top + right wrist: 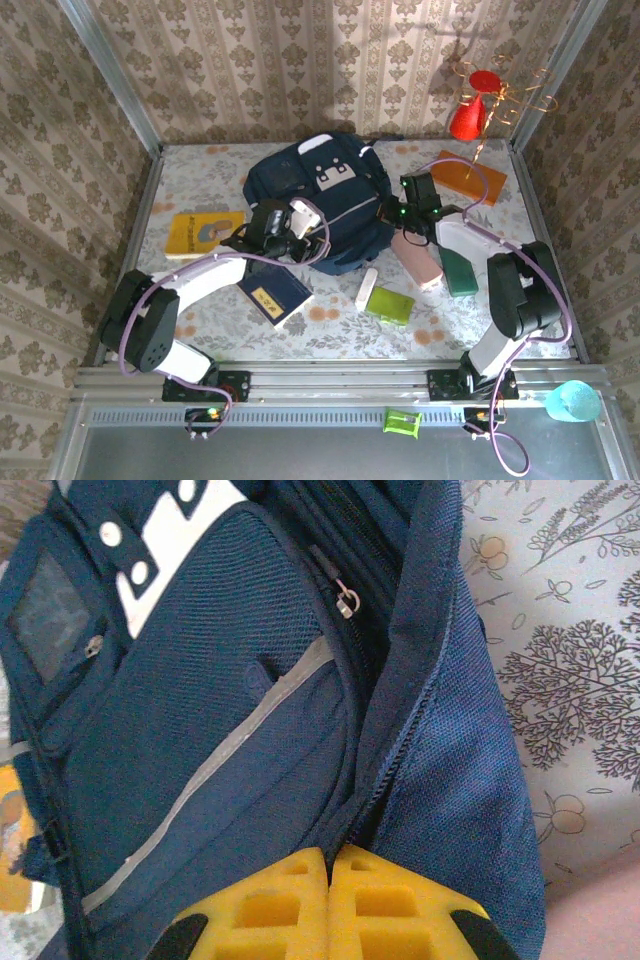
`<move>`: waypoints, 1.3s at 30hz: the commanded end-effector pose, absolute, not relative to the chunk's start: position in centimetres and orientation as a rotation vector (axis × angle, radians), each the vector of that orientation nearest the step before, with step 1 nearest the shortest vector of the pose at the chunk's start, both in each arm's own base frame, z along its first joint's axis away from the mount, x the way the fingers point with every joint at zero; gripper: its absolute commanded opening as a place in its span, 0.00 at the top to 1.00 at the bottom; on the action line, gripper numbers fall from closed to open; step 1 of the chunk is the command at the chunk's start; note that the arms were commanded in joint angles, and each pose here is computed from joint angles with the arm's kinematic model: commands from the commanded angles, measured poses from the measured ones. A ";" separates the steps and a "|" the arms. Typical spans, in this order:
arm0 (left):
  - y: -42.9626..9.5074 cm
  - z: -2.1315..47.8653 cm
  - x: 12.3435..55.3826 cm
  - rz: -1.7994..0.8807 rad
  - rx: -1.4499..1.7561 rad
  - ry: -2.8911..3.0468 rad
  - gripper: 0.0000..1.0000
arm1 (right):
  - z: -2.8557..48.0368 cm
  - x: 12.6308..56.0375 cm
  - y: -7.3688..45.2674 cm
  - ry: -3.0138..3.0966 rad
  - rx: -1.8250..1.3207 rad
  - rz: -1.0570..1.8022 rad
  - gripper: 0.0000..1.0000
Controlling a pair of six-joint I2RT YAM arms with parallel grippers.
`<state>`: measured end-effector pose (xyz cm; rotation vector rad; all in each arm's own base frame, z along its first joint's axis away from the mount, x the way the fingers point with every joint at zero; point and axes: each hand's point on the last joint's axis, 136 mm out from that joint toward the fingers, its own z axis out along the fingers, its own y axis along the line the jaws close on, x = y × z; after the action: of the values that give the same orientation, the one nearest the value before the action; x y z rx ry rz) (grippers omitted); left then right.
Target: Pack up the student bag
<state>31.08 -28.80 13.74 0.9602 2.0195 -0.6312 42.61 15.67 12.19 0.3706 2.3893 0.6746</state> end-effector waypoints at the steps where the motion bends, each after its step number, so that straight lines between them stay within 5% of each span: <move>1: -30.0 15.0 31.7 -0.654 0.961 1.970 0.30 | 18.4 43.7 17.2 2.240 0.313 0.835 0.93; 16: -31.1 10.1 31.9 -0.542 1.318 2.034 0.30 | 18.2 43.4 17.3 2.260 0.278 0.817 0.92; 26: -31.1 8.2 36.0 -0.337 1.272 2.060 0.36 | 16.0 43.6 17.5 2.312 0.268 0.804 0.92; 34: -31.8 7.1 37.3 -0.301 1.313 2.034 0.52 | 14.8 43.4 17.1 2.351 0.240 0.762 0.90; 39: -31.9 7.8 37.7 -0.296 1.282 2.012 0.85 | 14.3 43.3 16.7 2.364 0.240 0.755 0.87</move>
<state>36.39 -31.60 6.61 1.3061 2.0648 -0.3320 42.69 16.22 12.81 0.2976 2.3941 0.7229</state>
